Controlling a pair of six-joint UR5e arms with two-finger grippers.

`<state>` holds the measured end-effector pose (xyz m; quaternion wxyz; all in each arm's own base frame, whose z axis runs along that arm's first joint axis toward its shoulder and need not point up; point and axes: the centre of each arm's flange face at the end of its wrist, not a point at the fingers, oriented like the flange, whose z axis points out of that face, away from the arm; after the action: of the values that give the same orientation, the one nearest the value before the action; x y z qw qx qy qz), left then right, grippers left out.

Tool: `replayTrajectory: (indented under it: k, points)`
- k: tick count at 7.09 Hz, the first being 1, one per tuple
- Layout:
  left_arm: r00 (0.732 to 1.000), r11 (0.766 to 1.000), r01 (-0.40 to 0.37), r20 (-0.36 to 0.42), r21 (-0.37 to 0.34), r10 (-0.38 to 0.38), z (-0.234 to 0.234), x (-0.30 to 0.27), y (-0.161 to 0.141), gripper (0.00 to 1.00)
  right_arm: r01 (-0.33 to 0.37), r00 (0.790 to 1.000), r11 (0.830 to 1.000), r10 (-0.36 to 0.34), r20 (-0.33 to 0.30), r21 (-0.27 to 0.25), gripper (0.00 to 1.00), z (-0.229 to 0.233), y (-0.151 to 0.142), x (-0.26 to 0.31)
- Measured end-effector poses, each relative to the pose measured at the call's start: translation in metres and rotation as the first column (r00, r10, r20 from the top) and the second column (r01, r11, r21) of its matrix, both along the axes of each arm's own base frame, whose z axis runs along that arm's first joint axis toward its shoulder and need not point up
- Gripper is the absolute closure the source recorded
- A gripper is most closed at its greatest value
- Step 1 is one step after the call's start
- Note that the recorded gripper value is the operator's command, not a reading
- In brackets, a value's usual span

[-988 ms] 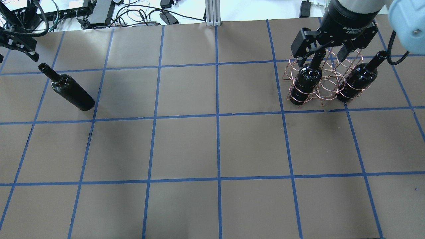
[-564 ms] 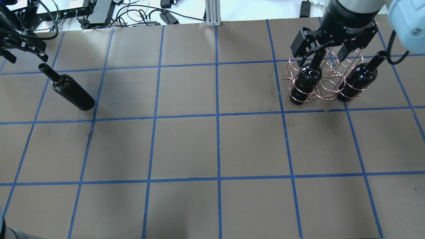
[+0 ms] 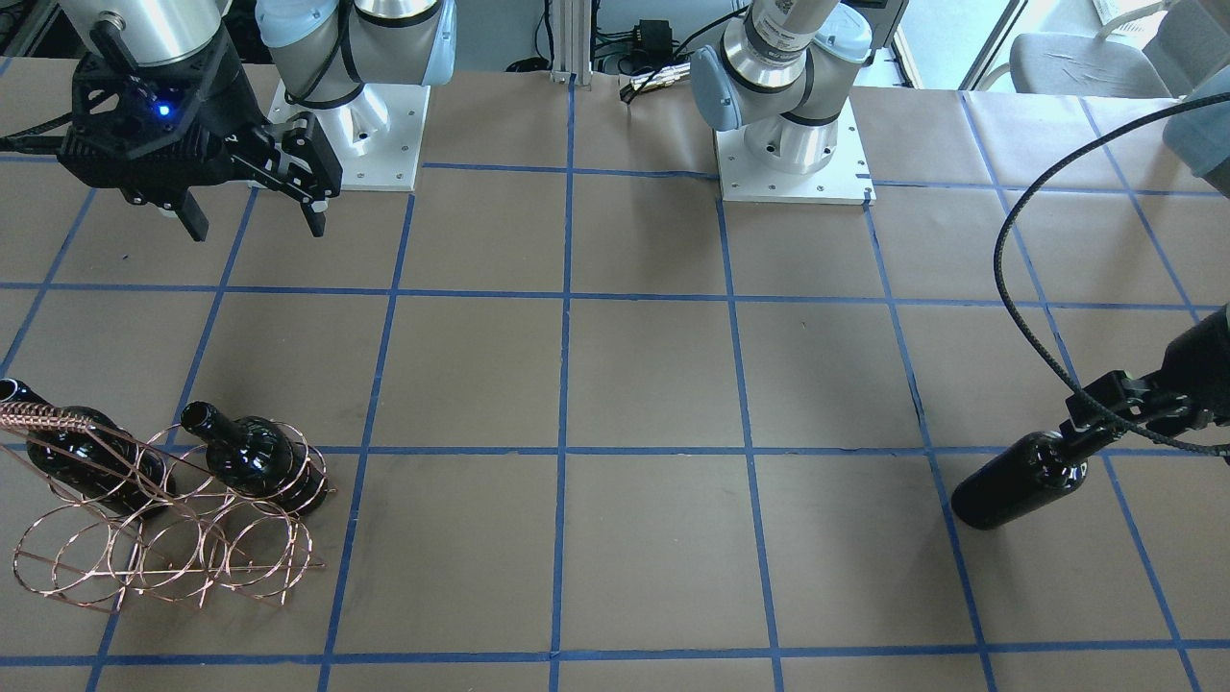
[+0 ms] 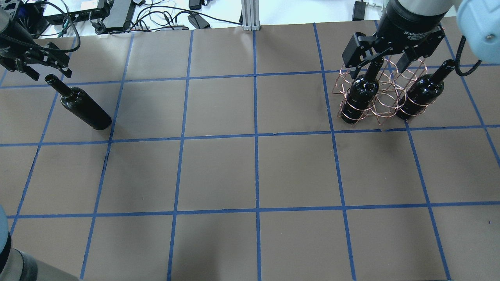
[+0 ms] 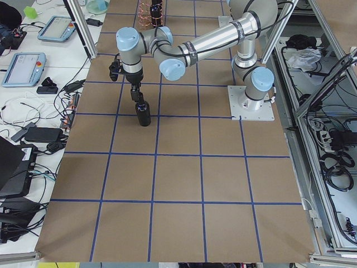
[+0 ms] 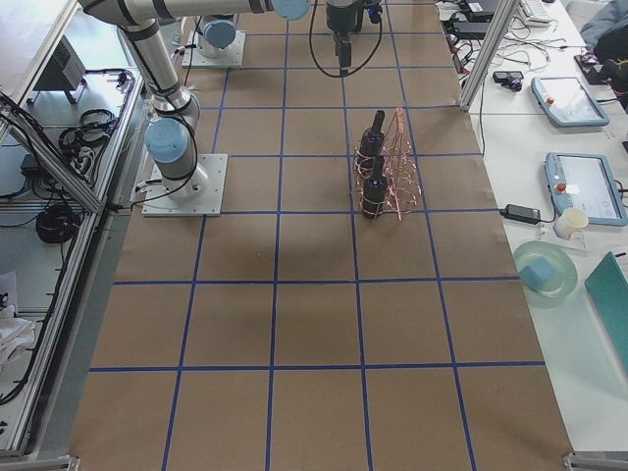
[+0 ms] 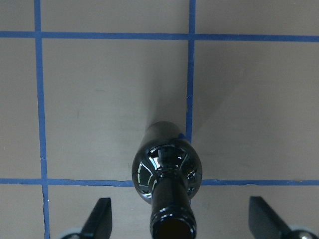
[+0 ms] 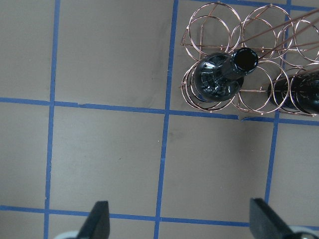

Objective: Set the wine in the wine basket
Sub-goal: 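Lower the left gripper onto the bottle neck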

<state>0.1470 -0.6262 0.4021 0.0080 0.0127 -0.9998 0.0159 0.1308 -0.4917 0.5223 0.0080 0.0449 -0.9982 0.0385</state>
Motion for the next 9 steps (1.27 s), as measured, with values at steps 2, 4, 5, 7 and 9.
replayTrajectory:
  k: [2,4,5,7,9]
  points:
    - [1.000,1.000,0.001,-0.005,0.018,0.000,-0.012,0.002,-0.004,0.34,0.000,1.000,1.000,0.000,0.000,0.000,0.01,0.000,0.000,0.000]
    - [1.000,1.000,0.001,-0.007,0.026,-0.001,-0.017,0.004,-0.006,0.37,0.000,1.000,1.000,0.000,0.000,0.000,0.01,0.000,0.000,0.000]
    - [1.000,1.000,0.001,-0.007,0.029,0.000,-0.019,0.004,-0.006,0.49,0.000,1.000,1.000,0.000,0.000,0.000,0.01,0.000,0.000,0.000]
    - [1.000,0.999,0.000,-0.008,0.034,0.001,-0.023,0.005,-0.007,1.00,0.000,1.000,1.000,0.000,0.000,0.000,0.01,0.000,0.000,0.000]
    - [1.000,0.999,0.000,-0.008,0.039,0.001,-0.024,0.006,-0.007,1.00,0.000,1.000,1.000,0.000,0.000,0.000,0.01,0.000,0.000,0.000]
